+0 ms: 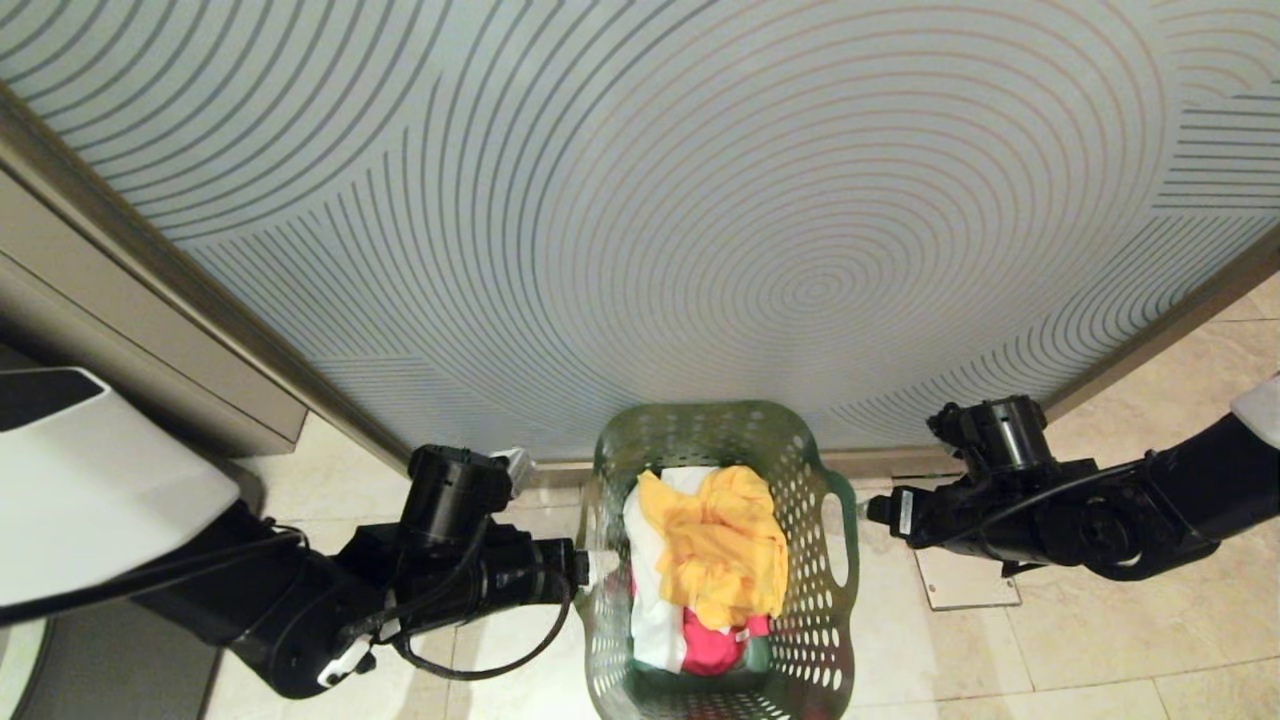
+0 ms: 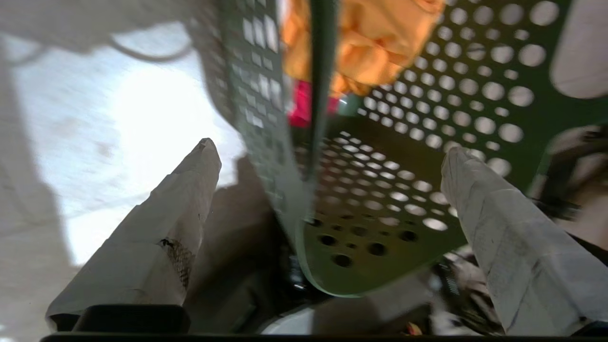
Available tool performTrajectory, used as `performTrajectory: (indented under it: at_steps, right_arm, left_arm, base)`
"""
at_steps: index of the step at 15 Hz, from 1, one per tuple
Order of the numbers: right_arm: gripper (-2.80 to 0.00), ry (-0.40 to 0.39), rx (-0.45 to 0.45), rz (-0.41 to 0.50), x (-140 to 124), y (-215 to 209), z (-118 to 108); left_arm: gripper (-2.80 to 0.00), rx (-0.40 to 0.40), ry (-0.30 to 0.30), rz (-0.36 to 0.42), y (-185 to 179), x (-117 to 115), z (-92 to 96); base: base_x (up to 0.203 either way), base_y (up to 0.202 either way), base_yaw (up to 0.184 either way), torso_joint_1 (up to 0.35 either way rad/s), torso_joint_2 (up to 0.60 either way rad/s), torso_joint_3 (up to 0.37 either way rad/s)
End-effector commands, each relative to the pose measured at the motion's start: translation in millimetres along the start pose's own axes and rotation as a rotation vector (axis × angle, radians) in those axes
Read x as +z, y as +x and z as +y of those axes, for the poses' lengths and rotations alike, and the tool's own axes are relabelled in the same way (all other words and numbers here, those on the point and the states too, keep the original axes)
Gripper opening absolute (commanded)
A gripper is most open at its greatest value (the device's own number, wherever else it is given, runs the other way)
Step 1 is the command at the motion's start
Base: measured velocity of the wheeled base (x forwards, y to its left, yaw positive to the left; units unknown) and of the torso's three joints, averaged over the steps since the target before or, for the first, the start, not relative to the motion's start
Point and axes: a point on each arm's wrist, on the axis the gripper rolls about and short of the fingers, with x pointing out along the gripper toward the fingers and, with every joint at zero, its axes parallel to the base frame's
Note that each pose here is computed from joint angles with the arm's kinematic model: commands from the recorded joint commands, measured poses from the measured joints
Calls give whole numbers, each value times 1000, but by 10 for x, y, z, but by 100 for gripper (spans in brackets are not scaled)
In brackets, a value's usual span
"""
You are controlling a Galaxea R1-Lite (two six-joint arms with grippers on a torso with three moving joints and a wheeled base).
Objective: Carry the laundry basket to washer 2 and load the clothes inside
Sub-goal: Pick up the clothes basket and put it beside the washing machine
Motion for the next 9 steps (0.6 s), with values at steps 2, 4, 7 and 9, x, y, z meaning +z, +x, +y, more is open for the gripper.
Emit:
performTrajectory:
  at_steps: [2, 4, 7, 9]
  right_arm:
    - [0, -2, 22, -1, 20, 44, 45]
    - [0, -7, 35, -13, 53, 41, 92]
    - [0, -13, 43, -13, 48, 35, 127]
    - [0, -22, 51, -9, 28, 29, 165]
  left_arm:
    - [0, -22, -36, 37, 88, -87, -51]
    - [0, -35, -36, 59, 132, -153, -111]
    - [0, -72, -60, 38, 201, -174, -209]
    - [0, -99, -48, 14, 291, -206, -259]
  base:
    - [0, 0, 0, 0, 0, 0]
    - [0, 0, 0, 0, 0, 0]
    - [0, 0, 0, 0, 0, 0]
    - [0, 0, 0, 0, 0, 0]
